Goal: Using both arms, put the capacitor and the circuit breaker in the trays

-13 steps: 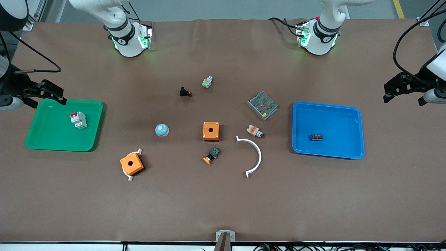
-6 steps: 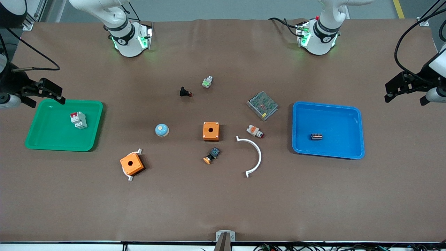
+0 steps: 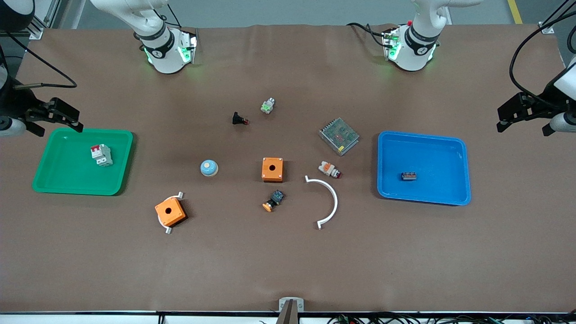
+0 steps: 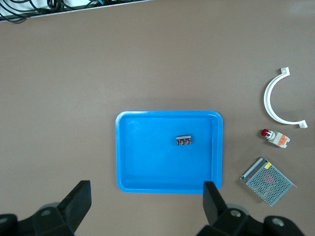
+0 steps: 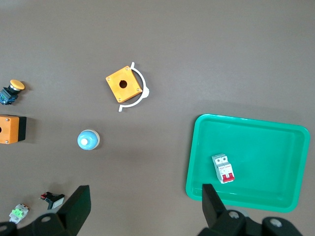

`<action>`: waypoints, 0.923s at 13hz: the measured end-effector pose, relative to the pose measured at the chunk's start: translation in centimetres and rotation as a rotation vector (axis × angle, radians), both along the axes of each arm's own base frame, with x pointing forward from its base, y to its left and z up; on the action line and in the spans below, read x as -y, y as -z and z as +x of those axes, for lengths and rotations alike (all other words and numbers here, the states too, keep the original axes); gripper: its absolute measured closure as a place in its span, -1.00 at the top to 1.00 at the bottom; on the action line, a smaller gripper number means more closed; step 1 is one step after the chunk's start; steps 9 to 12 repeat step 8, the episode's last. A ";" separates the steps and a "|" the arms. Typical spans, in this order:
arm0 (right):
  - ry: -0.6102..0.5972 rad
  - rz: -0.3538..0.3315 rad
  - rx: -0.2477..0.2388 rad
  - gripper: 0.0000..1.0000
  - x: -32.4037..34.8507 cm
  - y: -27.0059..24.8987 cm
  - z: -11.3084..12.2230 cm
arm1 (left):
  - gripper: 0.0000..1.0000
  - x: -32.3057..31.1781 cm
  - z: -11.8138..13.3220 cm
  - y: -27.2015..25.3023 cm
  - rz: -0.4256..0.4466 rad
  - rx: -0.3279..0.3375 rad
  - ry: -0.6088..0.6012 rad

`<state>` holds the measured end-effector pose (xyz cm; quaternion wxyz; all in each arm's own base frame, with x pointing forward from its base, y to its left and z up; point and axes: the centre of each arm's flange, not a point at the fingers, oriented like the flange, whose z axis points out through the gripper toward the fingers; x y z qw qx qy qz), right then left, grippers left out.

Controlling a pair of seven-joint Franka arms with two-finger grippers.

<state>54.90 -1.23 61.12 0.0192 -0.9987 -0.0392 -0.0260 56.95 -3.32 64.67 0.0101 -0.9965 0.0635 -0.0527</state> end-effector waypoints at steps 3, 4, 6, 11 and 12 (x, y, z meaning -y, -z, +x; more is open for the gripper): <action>0.023 -0.001 -0.017 1.00 1.4 -0.7 -0.4 | 1.00 0.0 0.0 0.0 0.000 0.000 0.000; 0.032 0.000 -0.024 1.00 1.8 -0.8 -0.5 | 1.00 0.0 0.0 0.0 0.000 0.000 0.000; 0.040 0.000 -0.029 1.00 2.3 -0.9 -0.6 | 1.00 0.0 0.0 0.0 0.000 0.000 0.000; 0.045 -0.002 -0.041 1.00 2.6 -0.9 -0.8 | 1.00 0.0 0.0 0.0 0.000 0.000 0.000; 0.045 -0.002 -0.041 1.00 2.6 -0.9 -0.8 | 1.00 0.0 0.0 0.0 0.000 0.000 0.000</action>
